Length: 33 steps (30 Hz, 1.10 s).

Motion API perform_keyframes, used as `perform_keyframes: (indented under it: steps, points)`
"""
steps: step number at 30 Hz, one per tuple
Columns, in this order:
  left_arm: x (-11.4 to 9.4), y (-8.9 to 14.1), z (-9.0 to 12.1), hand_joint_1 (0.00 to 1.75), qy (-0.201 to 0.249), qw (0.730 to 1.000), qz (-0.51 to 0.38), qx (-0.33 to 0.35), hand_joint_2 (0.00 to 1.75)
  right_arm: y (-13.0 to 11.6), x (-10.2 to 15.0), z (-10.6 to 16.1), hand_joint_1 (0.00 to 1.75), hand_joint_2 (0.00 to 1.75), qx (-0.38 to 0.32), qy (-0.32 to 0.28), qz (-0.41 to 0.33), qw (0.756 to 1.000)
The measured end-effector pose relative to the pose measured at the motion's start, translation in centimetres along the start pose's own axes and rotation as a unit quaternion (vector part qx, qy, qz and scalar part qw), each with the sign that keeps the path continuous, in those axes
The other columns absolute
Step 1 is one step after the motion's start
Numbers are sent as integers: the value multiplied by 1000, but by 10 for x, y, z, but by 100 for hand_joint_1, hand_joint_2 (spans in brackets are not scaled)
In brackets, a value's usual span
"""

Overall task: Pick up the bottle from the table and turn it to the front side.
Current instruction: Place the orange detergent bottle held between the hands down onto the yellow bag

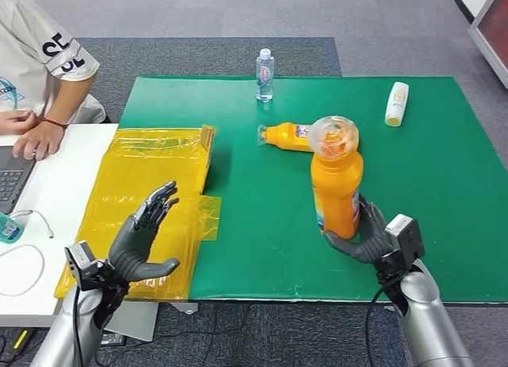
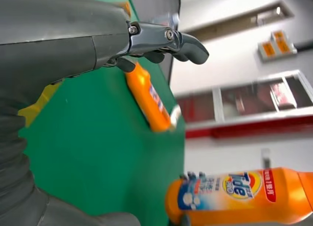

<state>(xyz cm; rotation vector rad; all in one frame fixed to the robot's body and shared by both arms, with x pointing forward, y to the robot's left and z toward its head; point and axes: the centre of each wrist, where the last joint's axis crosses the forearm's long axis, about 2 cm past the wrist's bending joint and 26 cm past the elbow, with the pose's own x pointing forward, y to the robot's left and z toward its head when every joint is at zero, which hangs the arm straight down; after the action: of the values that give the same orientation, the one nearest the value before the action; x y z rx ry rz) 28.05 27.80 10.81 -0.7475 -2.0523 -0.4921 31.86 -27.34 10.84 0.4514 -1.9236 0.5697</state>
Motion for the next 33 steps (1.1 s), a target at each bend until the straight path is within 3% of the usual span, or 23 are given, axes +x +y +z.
perform_keyframes:
  steps: [5, 14, 26, 33]
  points:
    - [-6, 28, -7, 0, 27, 998, 28, -51, 175, 25, 11, -30, 175, 175, 44, -25, 29, 998]
    - [-4, 60, -33, 0, 70, 991, -5, -116, 175, 64, 15, -63, 175, 175, 112, -36, 75, 990]
    - [7, 71, -90, 0, 63, 976, -21, -205, 175, 97, -4, -88, 175, 175, 176, 13, 110, 978]
    - [10, 69, -113, 0, 57, 971, -26, -232, 175, 100, -17, -97, 175, 175, 174, 51, 99, 978]
